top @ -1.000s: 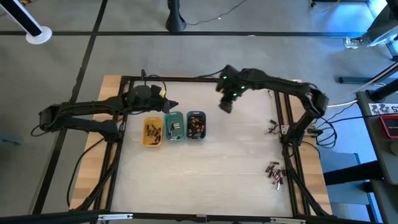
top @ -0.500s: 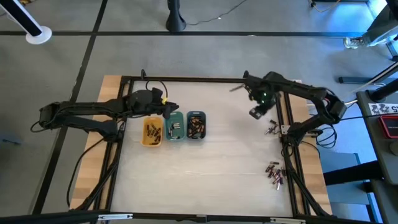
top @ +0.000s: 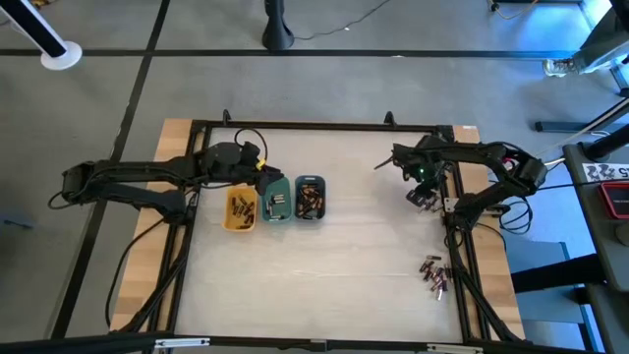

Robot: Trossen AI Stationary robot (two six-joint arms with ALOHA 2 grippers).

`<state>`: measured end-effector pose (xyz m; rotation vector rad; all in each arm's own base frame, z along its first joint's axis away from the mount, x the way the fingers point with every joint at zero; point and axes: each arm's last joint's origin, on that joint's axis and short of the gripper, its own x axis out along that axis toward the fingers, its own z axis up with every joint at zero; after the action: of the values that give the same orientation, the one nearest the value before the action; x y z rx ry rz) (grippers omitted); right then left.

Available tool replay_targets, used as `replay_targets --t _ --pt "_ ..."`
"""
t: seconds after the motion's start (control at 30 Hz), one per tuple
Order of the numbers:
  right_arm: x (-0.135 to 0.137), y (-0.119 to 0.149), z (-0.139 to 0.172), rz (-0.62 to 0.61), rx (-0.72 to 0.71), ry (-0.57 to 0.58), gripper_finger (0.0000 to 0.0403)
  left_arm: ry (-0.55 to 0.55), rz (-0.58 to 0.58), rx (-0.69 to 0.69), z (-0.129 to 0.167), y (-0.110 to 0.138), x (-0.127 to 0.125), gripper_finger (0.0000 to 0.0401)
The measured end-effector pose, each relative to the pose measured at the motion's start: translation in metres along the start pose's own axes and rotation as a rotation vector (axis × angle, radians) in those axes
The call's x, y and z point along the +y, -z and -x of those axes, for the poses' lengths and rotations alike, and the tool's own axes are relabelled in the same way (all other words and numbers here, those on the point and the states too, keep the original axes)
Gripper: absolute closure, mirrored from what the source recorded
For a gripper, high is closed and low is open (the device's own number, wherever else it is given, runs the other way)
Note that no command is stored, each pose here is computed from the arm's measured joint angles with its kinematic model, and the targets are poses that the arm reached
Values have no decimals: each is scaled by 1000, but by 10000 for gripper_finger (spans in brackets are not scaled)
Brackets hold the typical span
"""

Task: Sort batteries
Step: Put the large black battery into the blue bin

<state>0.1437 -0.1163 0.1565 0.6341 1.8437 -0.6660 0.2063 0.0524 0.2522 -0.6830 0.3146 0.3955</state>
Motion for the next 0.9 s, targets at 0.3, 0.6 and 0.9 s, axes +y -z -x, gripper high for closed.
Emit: replay_targets --t 0.3,0.6,0.9 --pt "-6 -11 -7 -24 -8 -5 251 22 46 6 0 0 -1 276" --pt "-23 -24 -25 -78 73 -133 251 41 57 21 0 1 -2 276" --pt "-23 -31 -36 -64 135 -110 297 54 56 31 0 3 -6 276"
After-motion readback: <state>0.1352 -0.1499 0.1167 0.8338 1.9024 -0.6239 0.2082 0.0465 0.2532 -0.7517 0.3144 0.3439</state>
